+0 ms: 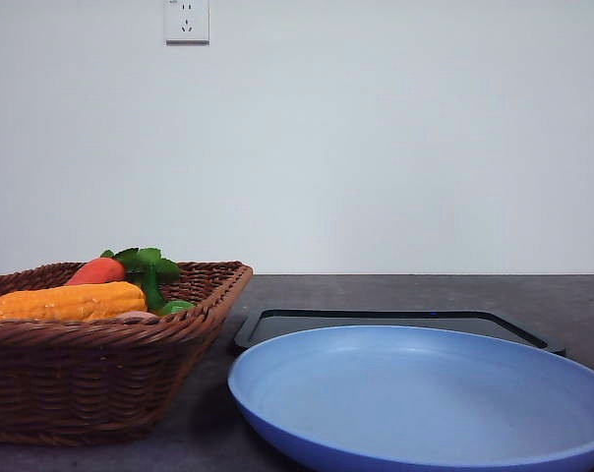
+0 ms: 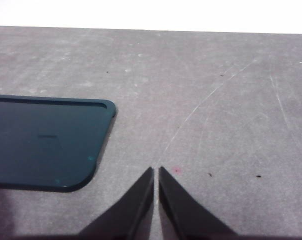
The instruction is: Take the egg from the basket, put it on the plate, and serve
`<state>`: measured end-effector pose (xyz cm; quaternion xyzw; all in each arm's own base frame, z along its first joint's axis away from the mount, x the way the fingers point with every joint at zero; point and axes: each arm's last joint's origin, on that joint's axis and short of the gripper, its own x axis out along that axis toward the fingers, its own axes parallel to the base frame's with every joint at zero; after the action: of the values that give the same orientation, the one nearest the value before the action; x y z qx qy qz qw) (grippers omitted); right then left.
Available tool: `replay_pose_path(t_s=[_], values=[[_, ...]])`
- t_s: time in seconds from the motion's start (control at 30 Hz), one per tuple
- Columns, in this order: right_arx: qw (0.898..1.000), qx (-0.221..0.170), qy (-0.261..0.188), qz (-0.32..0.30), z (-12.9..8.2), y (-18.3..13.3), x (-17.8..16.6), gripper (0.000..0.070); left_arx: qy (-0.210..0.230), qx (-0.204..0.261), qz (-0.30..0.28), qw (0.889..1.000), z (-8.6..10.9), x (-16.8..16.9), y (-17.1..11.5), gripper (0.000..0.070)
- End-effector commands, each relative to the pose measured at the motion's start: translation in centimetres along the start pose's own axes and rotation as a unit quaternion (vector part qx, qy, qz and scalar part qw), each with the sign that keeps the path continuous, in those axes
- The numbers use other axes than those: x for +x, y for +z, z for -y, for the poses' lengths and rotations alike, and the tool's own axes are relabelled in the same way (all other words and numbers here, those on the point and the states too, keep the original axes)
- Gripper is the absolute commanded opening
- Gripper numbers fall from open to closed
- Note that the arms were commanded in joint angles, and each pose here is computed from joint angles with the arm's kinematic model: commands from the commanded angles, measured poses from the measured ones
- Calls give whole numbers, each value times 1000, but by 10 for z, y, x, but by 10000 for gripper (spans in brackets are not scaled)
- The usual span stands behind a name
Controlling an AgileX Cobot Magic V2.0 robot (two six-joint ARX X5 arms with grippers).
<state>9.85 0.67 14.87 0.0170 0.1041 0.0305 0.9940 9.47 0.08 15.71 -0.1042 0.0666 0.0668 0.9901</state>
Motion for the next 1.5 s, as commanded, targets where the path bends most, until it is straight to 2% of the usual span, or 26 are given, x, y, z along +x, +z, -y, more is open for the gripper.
replay_pose_path(t_s=[0.0,0.07,0.23,0.33,0.5,0.57,0.73,0.87,1.23,1.37,1.47], values=[[1000,6,-1,14,0,2,0,0,4,-2,-16,1000,-2,2,-8,0],[1000,17,5,25,0,4,0,0,3,-15,-16,1000,-2,2,-8,0],[995,90,11,36,-1,6,0,0,4,-69,-15,997,-1,2,-8,0],[992,118,27,35,-1,7,0,0,2,-93,-16,996,-1,2,-8,0],[988,122,91,29,-5,8,-1,0,-65,-93,-34,993,3,1,-6,0],[986,134,100,29,-6,9,-1,0,-87,-94,-37,991,5,-1,-2,0],[981,164,102,34,-6,19,-5,0,-111,-101,-44,988,10,-8,17,0],[980,167,104,39,-7,34,-12,0,-126,-102,-64,985,14,-11,33,0],[982,163,96,-2,-9,90,-26,0,-189,-89,-120,971,32,3,82,0],[982,148,105,-52,-11,106,-23,0,-228,-80,-162,957,41,15,93,0],[977,139,123,-104,-13,116,-17,0,-254,-72,-209,942,50,24,97,0]])
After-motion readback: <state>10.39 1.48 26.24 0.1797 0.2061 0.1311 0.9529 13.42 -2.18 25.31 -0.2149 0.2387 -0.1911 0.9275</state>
